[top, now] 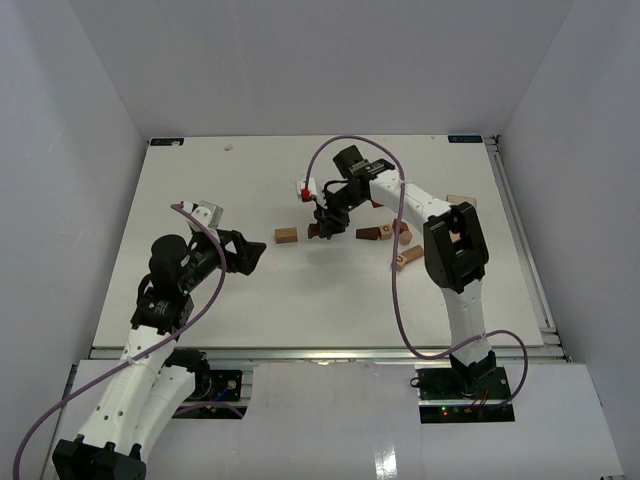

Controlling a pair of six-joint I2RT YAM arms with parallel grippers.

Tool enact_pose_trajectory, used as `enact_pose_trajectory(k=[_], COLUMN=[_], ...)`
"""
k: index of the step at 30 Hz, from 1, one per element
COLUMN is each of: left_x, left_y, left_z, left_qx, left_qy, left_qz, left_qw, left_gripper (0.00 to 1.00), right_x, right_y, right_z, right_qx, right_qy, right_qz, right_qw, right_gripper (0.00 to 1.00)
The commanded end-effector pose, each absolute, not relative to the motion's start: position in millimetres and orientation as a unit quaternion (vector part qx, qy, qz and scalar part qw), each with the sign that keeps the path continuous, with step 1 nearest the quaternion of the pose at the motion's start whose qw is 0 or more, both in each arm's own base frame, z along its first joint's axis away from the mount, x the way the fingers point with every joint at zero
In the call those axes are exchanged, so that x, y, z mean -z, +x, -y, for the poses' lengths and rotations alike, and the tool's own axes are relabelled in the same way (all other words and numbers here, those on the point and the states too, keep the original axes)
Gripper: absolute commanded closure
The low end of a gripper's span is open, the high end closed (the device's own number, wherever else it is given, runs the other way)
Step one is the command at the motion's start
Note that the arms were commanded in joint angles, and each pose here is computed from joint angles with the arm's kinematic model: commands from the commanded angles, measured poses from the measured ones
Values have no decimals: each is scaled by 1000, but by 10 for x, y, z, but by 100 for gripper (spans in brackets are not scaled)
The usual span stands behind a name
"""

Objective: Build the wood block tower

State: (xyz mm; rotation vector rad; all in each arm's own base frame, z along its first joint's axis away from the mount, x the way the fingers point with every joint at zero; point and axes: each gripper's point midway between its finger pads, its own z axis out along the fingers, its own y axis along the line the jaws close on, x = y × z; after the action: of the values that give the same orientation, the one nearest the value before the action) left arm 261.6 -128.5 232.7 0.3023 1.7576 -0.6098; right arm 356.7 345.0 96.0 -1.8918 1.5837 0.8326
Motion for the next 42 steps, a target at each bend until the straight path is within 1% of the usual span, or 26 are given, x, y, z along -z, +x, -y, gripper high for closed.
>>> enact_pose_trajectory(k=[1, 13, 17, 24, 27, 29, 31, 34, 42], left_x=[-2409, -2426, -2433, -2422, -2426, -2426, -2422, -2420, -2418], left_y=[2606, 2593, 2590, 2593, 2594, 2590, 2591, 2591, 2596], left_z=[1267, 1281, 1280, 1274, 1273, 1279, 1278, 1277, 1275], left_qx=[258, 262, 262, 260, 260, 261, 260, 260, 259], left_qy=[132, 136, 137, 136, 137, 138, 138, 138, 138], left_qz=[-743, -740, -739, -740, -740, -740, -740, -740, -740], left_qw=[603, 604, 605, 605, 605, 605, 605, 605, 605], left_gripper=[2, 2, 2, 2, 2, 2, 2, 2, 2], right_x=[-968, -646, -566, -444, -423, -412, -406, -400, -376], right_y=[3581, 3821, 3881, 3966, 3945, 3934, 3910, 3863, 3775], right_z=[-3567, -3665, -3677, -3684, -3700, -3693, -3696, -3707, -3725], right_qx=[-311, -277, -265, -248, -248, -248, -250, -252, -255], right_qy=[-711, -721, -723, -727, -729, -729, -730, -732, -736], right_qz=[-575, -585, -589, -594, -593, -594, -593, -590, -587], right_qw=[261, 247, 244, 239, 236, 234, 233, 229, 222], right_gripper=[92, 92, 90, 83, 76, 69, 65, 64, 63])
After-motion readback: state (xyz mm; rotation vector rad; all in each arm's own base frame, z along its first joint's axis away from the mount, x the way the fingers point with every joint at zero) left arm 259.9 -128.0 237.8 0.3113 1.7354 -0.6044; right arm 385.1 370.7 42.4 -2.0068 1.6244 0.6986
